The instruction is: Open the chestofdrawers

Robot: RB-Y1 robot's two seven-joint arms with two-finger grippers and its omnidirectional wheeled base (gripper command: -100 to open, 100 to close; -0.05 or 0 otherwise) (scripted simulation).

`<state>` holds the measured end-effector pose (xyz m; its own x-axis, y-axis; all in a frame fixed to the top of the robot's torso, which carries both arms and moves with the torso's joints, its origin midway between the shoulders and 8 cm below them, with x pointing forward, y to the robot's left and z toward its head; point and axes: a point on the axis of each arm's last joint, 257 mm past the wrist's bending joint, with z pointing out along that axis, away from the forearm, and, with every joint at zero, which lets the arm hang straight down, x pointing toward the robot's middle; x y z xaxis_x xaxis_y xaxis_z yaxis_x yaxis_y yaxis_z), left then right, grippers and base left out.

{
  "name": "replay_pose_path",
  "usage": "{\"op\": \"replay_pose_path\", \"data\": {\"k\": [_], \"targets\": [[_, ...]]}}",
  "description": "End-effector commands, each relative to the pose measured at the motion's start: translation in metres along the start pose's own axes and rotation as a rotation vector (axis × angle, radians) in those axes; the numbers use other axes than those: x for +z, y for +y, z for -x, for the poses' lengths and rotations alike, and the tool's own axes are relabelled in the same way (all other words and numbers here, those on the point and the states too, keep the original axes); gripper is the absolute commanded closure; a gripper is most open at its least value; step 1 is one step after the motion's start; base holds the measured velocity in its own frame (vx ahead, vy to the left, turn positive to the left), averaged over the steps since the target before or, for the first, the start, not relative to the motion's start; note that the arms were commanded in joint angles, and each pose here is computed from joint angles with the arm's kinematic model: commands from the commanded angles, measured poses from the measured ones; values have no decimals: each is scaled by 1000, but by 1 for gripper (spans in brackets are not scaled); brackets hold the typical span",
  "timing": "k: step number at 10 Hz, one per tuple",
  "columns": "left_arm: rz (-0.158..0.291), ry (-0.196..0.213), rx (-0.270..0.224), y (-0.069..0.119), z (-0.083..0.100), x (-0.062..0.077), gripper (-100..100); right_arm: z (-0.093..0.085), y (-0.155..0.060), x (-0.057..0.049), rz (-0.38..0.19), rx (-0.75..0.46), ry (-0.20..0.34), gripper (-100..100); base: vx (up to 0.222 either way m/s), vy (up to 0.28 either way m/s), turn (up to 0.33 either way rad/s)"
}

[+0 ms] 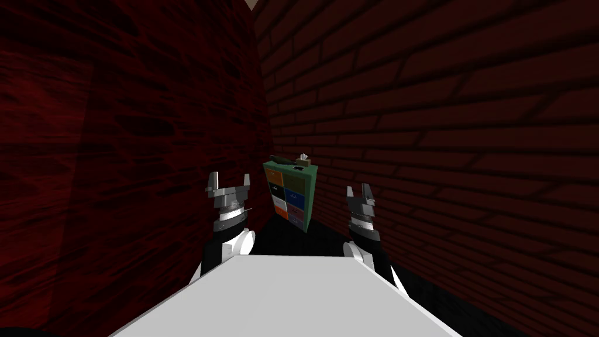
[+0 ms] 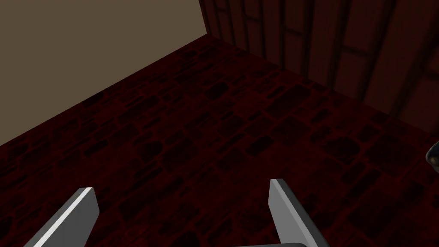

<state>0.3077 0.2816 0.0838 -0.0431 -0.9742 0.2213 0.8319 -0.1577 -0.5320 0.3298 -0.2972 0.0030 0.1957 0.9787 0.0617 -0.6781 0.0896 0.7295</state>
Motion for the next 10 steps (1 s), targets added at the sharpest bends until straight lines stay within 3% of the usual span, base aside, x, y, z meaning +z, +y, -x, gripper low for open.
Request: {"op": "replay_pose_path", "data": {"k": [1, 9, 10], "targets": [[0, 0, 0, 0, 0, 0, 0, 0, 0, 0, 0, 0, 0, 0, 0, 0, 0], [0, 0, 0, 0, 0, 0, 0, 0, 0, 0, 0, 0, 0, 0, 0, 0, 0], [19, 37, 5, 4, -5, 1, -100, 0, 0, 0, 0, 0, 0, 0, 10, -2, -14]]}}
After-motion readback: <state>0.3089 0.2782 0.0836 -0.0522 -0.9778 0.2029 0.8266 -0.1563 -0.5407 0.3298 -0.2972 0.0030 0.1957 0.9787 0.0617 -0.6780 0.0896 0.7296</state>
